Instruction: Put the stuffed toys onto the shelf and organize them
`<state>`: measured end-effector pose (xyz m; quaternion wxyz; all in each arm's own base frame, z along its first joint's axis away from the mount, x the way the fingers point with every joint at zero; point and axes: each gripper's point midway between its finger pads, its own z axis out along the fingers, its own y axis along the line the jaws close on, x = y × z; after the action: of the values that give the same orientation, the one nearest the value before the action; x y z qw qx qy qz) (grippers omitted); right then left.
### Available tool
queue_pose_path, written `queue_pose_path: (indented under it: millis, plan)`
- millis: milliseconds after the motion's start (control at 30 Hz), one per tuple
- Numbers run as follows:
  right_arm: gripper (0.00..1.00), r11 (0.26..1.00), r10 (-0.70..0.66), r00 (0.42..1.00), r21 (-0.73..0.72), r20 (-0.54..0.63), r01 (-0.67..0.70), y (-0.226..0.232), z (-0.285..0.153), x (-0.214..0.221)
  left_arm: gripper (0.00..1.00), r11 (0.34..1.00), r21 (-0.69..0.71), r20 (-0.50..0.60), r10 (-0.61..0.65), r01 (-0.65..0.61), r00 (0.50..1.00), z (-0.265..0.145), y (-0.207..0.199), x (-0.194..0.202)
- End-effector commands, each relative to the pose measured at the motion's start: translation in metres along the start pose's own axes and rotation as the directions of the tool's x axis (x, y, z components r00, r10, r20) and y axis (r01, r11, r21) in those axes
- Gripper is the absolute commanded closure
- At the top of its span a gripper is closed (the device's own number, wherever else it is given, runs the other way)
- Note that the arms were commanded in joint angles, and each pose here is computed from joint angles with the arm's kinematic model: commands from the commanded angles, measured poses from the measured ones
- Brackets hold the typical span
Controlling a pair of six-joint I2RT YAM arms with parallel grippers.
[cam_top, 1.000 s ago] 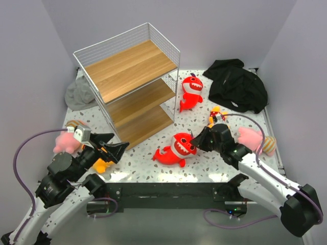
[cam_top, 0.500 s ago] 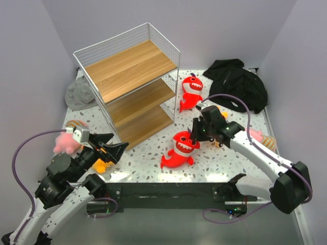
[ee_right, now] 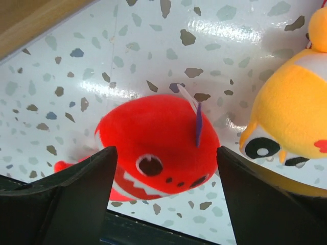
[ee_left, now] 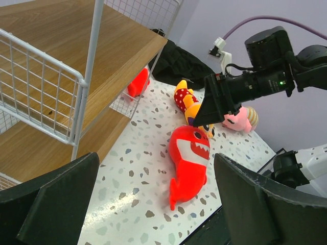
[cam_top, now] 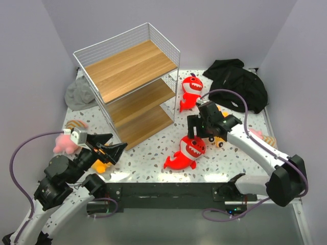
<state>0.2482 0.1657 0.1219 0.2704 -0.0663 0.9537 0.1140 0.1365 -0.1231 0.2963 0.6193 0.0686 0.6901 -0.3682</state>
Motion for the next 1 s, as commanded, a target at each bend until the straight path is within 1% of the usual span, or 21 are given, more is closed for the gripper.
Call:
queue_pose_path:
  millis: [0,33,100,233,300,333,400,433,500,567,600,633,700,733,767,800,833,867,900,933,967]
  plan:
    - [0.16,0.994,0.108,0.987,-0.036,0.116,-0.105,0.007,-0.029,-0.02,0.0,1.0,0.002,0.034,-0.017,0.017,0.999,-0.002,-0.001,-0.007]
    - [0.16,0.987,0.156,0.978,-0.066,0.135,-0.148,0.011,-0.03,-0.023,0.0,1.0,0.002,0.033,-0.015,0.015,0.999,-0.002,-0.001,-0.007]
    - [0.16,0.975,0.199,0.972,-0.122,0.121,-0.184,0.019,-0.031,-0.015,0.0,1.0,0.001,0.028,-0.015,0.015,0.999,-0.001,-0.001,-0.006]
    - [0.19,0.91,0.34,0.93,-0.297,0.14,-0.288,0.041,-0.048,-0.015,0.0,1.0,0.004,0.017,-0.01,0.01,1.0,0.001,-0.002,-0.004]
    - [0.2,0.884,0.39,0.911,-0.335,0.137,-0.328,0.045,-0.056,-0.014,0.0,1.0,0.001,0.013,-0.009,0.009,1.0,0.002,-0.001,-0.004]
    - [0.21,0.853,0.445,0.886,-0.362,0.132,-0.375,0.046,-0.059,-0.012,0.0,1.0,-0.001,0.014,-0.011,0.011,1.0,0.002,-0.001,-0.004]
    - [0.22,0.816,0.498,0.858,-0.403,0.125,-0.415,0.048,-0.063,-0.008,0.0,1.0,-0.004,0.014,-0.012,0.012,1.0,0.001,-0.001,-0.004]
    - [0.22,0.782,0.544,0.832,-0.423,0.104,-0.458,0.048,-0.056,-0.002,0.0,1.0,-0.008,0.017,-0.014,0.014,1.0,0.001,0.0,-0.004]
    - [0.23,0.725,0.577,0.812,-0.511,0.087,-0.461,0.057,-0.063,0.001,0.0,1.0,-0.01,0.03,-0.016,0.016,0.999,-0.001,0.001,-0.006]
    - [0.28,0.669,0.637,0.768,-0.544,0.066,-0.507,0.056,-0.059,0.01,0.0,1.0,-0.003,0.042,-0.016,0.016,0.999,-0.002,0.0,-0.008]
    - [0.29,0.658,0.647,0.76,-0.545,0.058,-0.519,0.056,-0.058,0.016,0.0,1.0,-0.002,0.042,-0.016,0.016,0.999,-0.002,0.0,-0.008]
    - [0.31,0.646,0.685,0.727,-0.505,0.051,-0.573,0.047,-0.047,0.026,0.0,1.0,-0.002,0.04,-0.016,0.016,0.999,-0.002,0.0,-0.007]
    - [0.32,0.622,0.704,0.709,-0.508,0.031,-0.596,0.048,-0.045,0.038,0.0,1.0,-0.003,0.034,-0.015,0.015,0.999,-0.001,0.0,-0.007]
    - [0.33,0.596,0.733,0.68,-0.487,0.006,-0.638,0.045,-0.035,0.049,0.0,1.0,-0.006,0.032,-0.015,0.015,0.999,-0.001,0.0,-0.006]
    - [0.33,0.583,0.741,0.672,-0.485,-0.012,-0.652,0.046,-0.032,0.054,0.0,1.0,-0.008,0.03,-0.013,0.013,0.999,0.0,0.001,-0.006]
    - [0.34,0.58,0.734,0.678,-0.486,-0.036,-0.654,0.053,-0.031,0.062,0.0,1.0,-0.009,0.028,-0.013,0.013,1.0,0.0,0.001,-0.006]
    - [0.34,0.563,0.744,0.665,-0.476,-0.065,-0.676,0.057,-0.027,0.068,0.0,1.0,-0.007,0.025,-0.015,0.015,1.0,0.001,0.0,-0.005]
    - [0.34,0.568,0.749,0.661,-0.463,-0.051,-0.68,0.057,-0.024,0.07,0.0,1.0,-0.01,0.023,-0.013,0.013,1.0,0.001,0.001,-0.005]
    - [0.34,0.584,0.725,0.685,-0.462,-0.073,-0.667,0.067,-0.025,0.08,0.0,1.0,-0.01,0.023,-0.013,0.013,1.0,0.001,0.001,-0.005]
    - [0.35,0.578,0.731,0.676,-0.441,-0.094,-0.687,0.073,-0.022,0.085,0.0,1.0,-0.013,0.023,-0.014,0.014,1.0,0.002,0.001,-0.005]
    - [0.35,0.58,0.742,0.667,-0.432,-0.07,-0.691,0.074,-0.02,0.084,0.0,1.0,-0.015,0.023,-0.014,0.014,1.0,0.002,0.002,-0.005]
